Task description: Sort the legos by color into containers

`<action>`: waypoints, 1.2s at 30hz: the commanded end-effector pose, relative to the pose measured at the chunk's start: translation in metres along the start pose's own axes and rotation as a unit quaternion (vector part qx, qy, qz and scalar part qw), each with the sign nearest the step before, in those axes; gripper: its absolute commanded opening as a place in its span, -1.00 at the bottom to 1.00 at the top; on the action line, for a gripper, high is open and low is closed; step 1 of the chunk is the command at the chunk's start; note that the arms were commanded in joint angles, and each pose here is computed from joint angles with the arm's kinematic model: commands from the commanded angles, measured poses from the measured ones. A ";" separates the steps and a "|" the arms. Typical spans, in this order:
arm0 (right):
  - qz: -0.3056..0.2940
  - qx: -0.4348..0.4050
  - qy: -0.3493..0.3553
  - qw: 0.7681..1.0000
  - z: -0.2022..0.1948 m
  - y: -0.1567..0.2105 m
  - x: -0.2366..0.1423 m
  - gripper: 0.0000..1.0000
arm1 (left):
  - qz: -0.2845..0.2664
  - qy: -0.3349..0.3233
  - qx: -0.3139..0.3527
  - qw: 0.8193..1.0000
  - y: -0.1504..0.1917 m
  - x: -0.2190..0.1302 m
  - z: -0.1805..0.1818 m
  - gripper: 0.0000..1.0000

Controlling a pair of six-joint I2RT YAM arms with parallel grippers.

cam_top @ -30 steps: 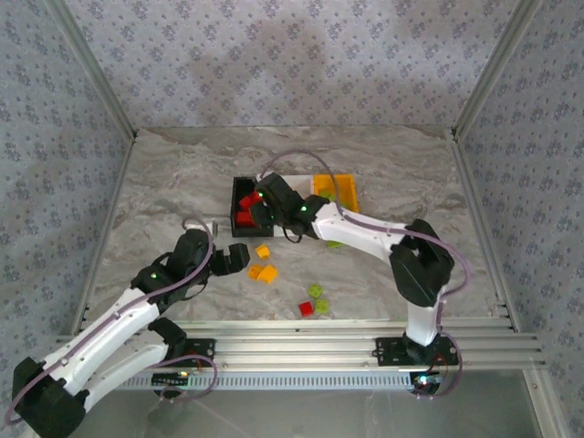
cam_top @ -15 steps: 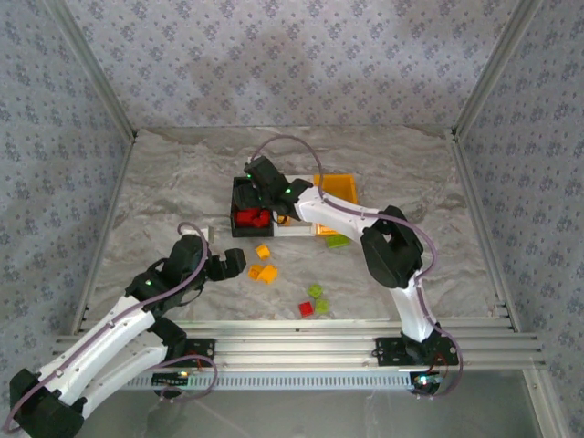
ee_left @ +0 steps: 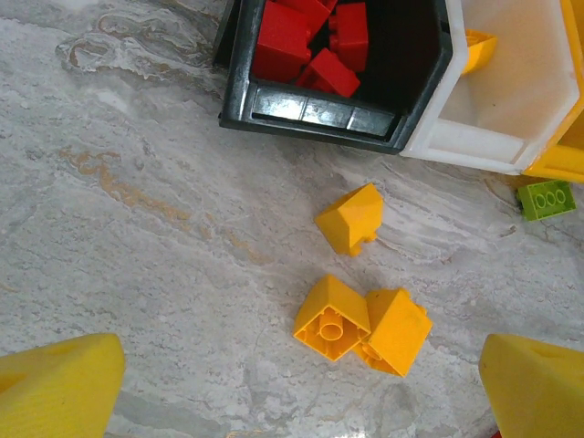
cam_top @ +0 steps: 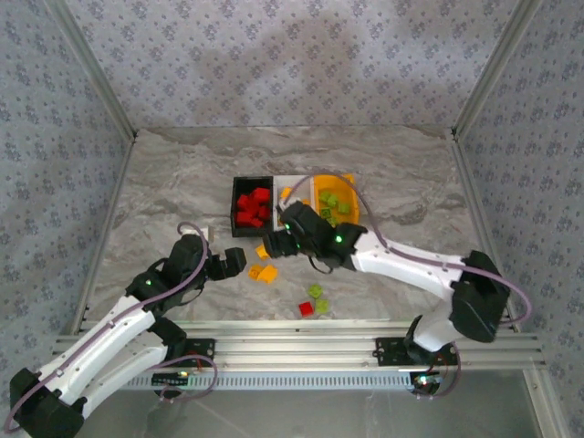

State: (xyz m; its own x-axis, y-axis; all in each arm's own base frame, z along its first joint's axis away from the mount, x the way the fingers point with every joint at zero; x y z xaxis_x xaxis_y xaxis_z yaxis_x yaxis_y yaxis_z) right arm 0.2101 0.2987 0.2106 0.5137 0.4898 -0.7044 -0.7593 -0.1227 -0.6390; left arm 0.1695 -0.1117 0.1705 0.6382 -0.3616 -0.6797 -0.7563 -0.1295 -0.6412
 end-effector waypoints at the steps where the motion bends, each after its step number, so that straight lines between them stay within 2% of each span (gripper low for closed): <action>1: 0.053 0.012 0.057 0.997 -0.029 0.047 -0.012 0.60 | -0.010 0.006 -0.009 1.000 -0.006 0.001 -0.003 0.99; 7: 0.106 0.048 0.096 0.989 -0.059 0.102 -0.011 0.61 | -0.007 0.006 -0.014 1.000 -0.005 0.008 -0.002 1.00; 19: 0.152 0.044 0.136 0.978 -0.065 0.126 0.032 0.50 | 0.018 -0.002 -0.018 1.000 0.003 0.019 0.001 0.99; 23: 0.177 0.047 0.179 0.967 -0.078 0.136 0.033 0.37 | 0.015 -0.001 -0.016 1.000 0.001 0.018 0.001 0.99; 27: 0.171 0.065 0.212 0.960 -0.095 0.137 0.025 0.21 | 0.016 -0.002 -0.015 1.000 0.002 0.018 0.001 1.00; 32: 0.163 0.084 0.190 0.965 -0.094 0.133 0.026 0.11 | 0.016 -0.004 -0.014 1.000 0.002 0.019 0.002 1.00; 36: 0.167 0.088 0.185 0.964 -0.093 0.135 0.030 -0.11 | 0.017 -0.003 -0.014 1.000 0.001 0.020 0.002 0.99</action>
State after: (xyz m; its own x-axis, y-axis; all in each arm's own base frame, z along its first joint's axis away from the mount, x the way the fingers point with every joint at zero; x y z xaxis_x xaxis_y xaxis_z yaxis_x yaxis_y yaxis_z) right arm 0.1614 0.2190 0.0762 0.3158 0.1096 -0.9425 -0.9425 -0.0781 -0.3249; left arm 0.1793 -0.1160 0.1520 0.6075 -0.3451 -0.7154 -0.7868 -0.1384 -0.6014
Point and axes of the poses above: each hand's point on the last joint's axis, 136 mm out from that joint toward the fingers, its own x axis out along the fingers, its own z axis along the line the jaws close on, y = z × x, the point moved 6 cm from there along -x, back along the fingers, and after that the axes turned 8 degrees about x, right-handed, at the moved point
